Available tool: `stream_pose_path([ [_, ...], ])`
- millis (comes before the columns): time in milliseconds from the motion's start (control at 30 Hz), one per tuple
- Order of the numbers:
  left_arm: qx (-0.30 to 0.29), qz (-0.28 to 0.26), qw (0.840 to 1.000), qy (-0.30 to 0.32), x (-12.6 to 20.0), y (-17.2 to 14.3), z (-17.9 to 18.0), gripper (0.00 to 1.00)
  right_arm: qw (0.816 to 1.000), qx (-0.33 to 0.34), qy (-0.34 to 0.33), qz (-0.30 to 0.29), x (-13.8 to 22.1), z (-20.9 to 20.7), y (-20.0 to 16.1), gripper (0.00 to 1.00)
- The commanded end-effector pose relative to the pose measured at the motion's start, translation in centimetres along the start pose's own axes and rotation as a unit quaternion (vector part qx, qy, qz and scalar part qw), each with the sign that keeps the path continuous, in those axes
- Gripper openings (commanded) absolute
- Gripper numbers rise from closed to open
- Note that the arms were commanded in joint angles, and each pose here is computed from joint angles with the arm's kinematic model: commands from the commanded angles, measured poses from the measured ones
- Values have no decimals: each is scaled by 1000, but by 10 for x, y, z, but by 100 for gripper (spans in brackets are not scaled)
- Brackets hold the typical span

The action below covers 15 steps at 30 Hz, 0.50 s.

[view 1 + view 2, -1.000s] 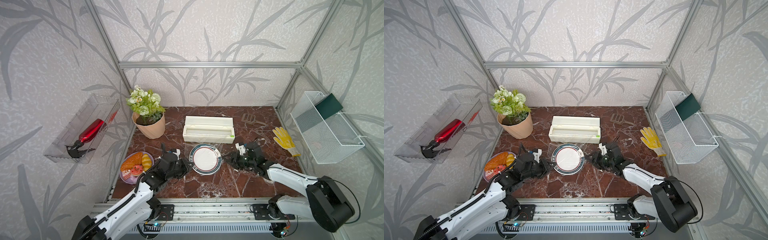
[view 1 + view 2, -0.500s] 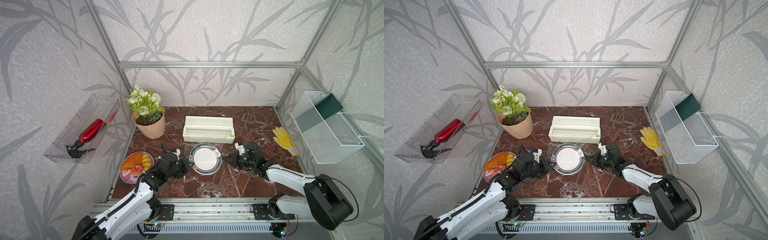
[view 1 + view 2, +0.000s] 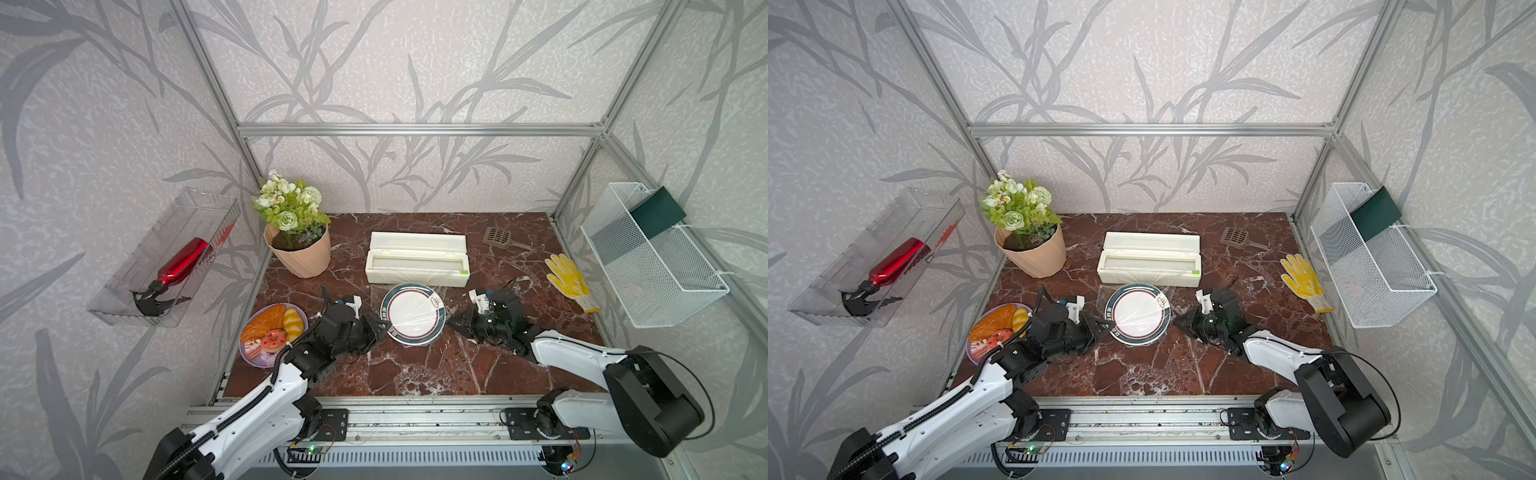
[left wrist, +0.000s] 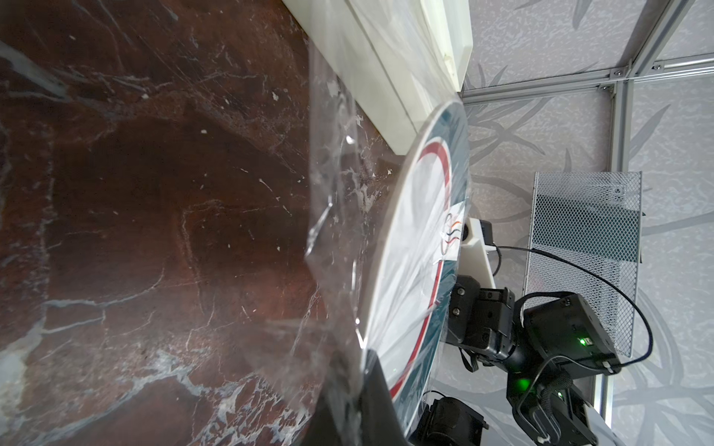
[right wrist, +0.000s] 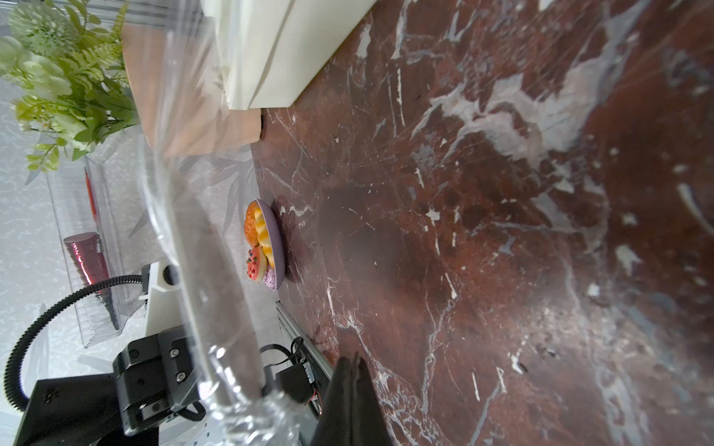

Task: Wrap the plate with plastic wrap
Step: Pick up the plate at the center of the board.

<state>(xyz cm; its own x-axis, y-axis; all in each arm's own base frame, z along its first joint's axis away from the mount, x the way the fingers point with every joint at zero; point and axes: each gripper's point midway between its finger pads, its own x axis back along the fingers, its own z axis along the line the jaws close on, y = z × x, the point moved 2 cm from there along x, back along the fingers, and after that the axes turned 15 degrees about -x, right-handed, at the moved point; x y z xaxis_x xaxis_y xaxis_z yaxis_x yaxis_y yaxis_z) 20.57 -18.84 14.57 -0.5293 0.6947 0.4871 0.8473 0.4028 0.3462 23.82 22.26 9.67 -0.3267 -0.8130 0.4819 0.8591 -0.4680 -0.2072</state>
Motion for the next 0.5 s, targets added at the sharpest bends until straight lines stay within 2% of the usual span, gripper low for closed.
stream_pose_path([
  [0,-5,-7,999,-51,3,6,-23,0,999,15,32,2,-7,23,5,0],
  [100,-7,-4,999,-49,3,5,-22,0,999,26,32,-1,-6,32,6,0],
  [267,-13,-14,999,-45,8,7,-23,0,996,62,-30,-63,24,21,9,0],
  [333,-15,-14,999,-45,8,7,-23,0,995,58,-32,-70,33,16,9,7],
  [467,-16,-12,999,-46,6,8,-24,0,997,61,-14,-46,36,20,2,21],
])
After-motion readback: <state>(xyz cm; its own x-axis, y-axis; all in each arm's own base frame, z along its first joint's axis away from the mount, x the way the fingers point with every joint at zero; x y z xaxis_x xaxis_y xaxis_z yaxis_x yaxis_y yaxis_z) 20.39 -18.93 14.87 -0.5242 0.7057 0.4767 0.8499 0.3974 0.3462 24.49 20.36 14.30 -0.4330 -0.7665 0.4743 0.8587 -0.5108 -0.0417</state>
